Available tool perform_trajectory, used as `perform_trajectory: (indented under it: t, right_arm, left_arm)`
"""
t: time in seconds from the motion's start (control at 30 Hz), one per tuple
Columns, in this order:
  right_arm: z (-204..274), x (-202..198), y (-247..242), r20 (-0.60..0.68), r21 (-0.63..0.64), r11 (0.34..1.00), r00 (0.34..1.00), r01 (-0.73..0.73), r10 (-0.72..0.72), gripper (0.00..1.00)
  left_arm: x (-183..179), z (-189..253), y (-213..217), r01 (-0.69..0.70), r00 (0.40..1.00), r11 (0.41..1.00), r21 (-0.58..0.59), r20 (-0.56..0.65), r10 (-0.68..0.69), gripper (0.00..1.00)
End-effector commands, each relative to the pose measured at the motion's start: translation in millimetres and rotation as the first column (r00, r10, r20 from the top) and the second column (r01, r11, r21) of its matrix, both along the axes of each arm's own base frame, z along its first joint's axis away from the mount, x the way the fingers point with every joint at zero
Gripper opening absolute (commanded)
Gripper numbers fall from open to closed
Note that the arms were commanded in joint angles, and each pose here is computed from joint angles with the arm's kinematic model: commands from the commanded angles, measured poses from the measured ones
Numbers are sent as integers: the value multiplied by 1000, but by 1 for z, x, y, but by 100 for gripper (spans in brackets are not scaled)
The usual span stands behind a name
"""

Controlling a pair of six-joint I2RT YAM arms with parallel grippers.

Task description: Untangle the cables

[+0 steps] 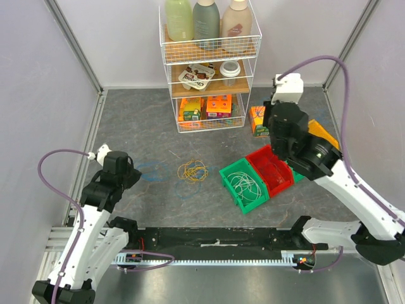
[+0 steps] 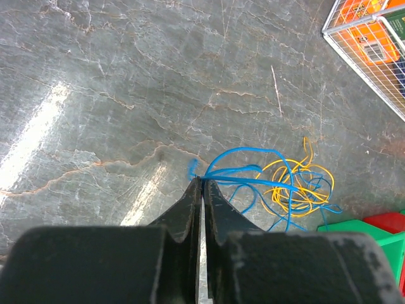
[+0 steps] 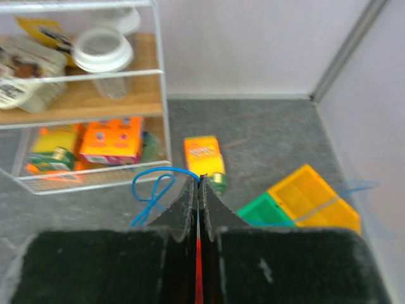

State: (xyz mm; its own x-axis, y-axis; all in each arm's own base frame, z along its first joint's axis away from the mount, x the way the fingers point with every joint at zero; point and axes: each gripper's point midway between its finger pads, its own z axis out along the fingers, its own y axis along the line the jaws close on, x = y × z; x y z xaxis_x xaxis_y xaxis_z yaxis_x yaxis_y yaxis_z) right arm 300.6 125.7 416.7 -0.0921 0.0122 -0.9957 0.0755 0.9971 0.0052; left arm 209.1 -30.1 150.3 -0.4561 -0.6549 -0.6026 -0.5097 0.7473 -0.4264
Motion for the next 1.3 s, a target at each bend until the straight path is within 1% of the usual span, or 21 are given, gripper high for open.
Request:
perform_trajectory:
  t: [0.0, 0.07, 0.13, 0.23, 0.33, 0.43, 0.6, 0.63, 0.7, 0.8, 0.83, 0.97, 1.07, 1.13, 1.27]
  right_arm:
    - [6, -3, -31, -8, -130, 981, 989, 146, -148, 0]
    - [6, -6, -43, -11, -164, 967, 980, 196, -201, 0]
    - [2, -9, -52, -25, -181, 956, 971, 230, -238, 0]
    - [-1, -10, -66, -35, -172, 947, 959, 273, -283, 0]
    - [-6, -4, -76, -57, -165, 938, 946, 305, -318, 0]
    - [-9, 6, -88, -85, -158, 921, 924, 356, -372, 0]
    - [-2, 26, -122, -127, -70, 903, 894, 424, -430, 0]
    - [7, 27, -129, -120, -43, 900, 892, 435, -437, 0]
    - [15, 28, -148, -122, -42, 877, 869, 479, -480, 0]
    - [14, 34, -176, -136, -43, 845, 834, 534, -534, 0]
    - [10, 35, -190, -145, -39, 824, 812, 566, -565, 0]
    - [-14, 44, -227, -192, -48, 754, 735, 655, -650, 0]
    - [-32, 52, -248, -217, -32, 727, 705, 686, -675, 0]
    - [-45, 58, -256, -232, -25, 721, 697, 693, -678, 0]
    - [-74, 65, -266, -265, -54, 702, 668, 710, -695, 0]
  left_arm:
    - [8, 23, -4, 13, 999, 1000, -15, 37, -12, 6]
    - [11, 29, -7, 27, 999, 999, -20, 47, -26, 5]
    - [17, 38, -18, 109, 992, 994, -27, 72, -107, 5]
    - [22, 52, -30, 196, 978, 980, -24, 82, -194, 5]
    - [25, 61, -46, 294, 952, 955, -43, 106, -288, 5]
    - [30, 69, -57, 378, 920, 925, -34, 127, -372, 5]
    - [36, 76, -76, 484, 870, 874, -54, 144, -473, 5]
    - [38, 75, -80, 499, 862, 864, -66, 144, -486, 5]
    - [40, 73, -88, 527, 846, 845, -87, 149, -512, 5]
    - [42, 70, -95, 556, 829, 824, -107, 145, -540, 5]
    - [42, 69, -97, 566, 822, 818, -105, 145, -550, 5]
    - [38, 72, -103, 596, 800, 800, -78, 150, -581, 5]
    - [34, 74, -106, 614, 785, 787, -59, 150, -601, 4]
    - [33, 76, -105, 616, 783, 787, -43, 149, -604, 5]
    - [32, 78, -103, 615, 781, 788, -14, 149, -607, 4]
